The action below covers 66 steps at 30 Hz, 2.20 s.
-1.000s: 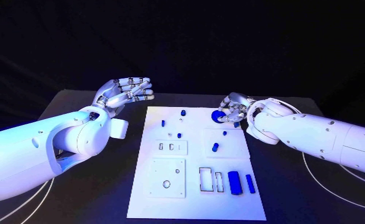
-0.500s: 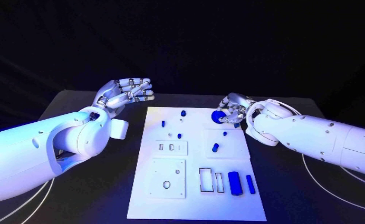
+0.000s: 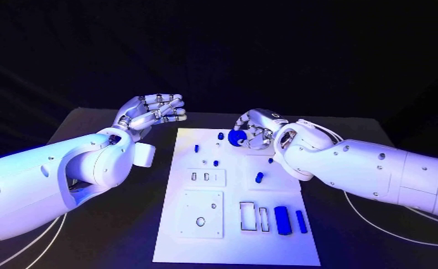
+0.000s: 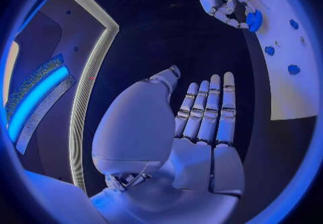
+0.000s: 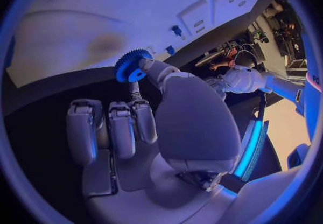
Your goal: Assemble the parts on the task board
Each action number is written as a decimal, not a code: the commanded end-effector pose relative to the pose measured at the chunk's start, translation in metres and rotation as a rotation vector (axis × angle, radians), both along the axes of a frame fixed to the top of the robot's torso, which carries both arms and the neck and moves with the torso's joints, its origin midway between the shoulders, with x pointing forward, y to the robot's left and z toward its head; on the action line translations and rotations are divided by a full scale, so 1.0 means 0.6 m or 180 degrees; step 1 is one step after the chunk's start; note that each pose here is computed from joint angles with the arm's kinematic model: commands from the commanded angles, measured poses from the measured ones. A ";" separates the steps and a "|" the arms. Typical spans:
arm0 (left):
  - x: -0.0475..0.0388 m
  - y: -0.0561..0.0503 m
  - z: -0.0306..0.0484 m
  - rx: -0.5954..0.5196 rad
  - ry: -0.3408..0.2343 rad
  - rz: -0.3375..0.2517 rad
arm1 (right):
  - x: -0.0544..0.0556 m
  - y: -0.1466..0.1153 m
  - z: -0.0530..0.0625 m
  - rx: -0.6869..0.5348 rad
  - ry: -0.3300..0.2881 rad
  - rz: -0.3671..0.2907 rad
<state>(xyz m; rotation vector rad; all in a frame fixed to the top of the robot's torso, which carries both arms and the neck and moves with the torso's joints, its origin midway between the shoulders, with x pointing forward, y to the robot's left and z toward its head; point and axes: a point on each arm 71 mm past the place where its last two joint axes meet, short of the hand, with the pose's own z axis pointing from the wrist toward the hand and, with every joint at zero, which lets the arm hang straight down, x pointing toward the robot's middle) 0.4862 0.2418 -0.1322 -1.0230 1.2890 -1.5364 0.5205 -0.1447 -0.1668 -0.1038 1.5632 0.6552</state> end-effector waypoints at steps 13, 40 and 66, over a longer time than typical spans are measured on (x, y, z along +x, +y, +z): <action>0.000 -0.014 0.001 -0.0043 0.0002 -0.0110 | -0.007 0.092 -0.020 -0.0210 -0.0313 0.0121; 0.001 -0.016 0.001 -0.0043 0.0013 -0.0120 | 0.006 0.114 -0.059 -0.0330 -0.0158 0.0064; -0.001 -0.013 0.002 -0.0036 0.0017 -0.0104 | 0.010 0.106 -0.070 -0.0269 0.0092 0.0100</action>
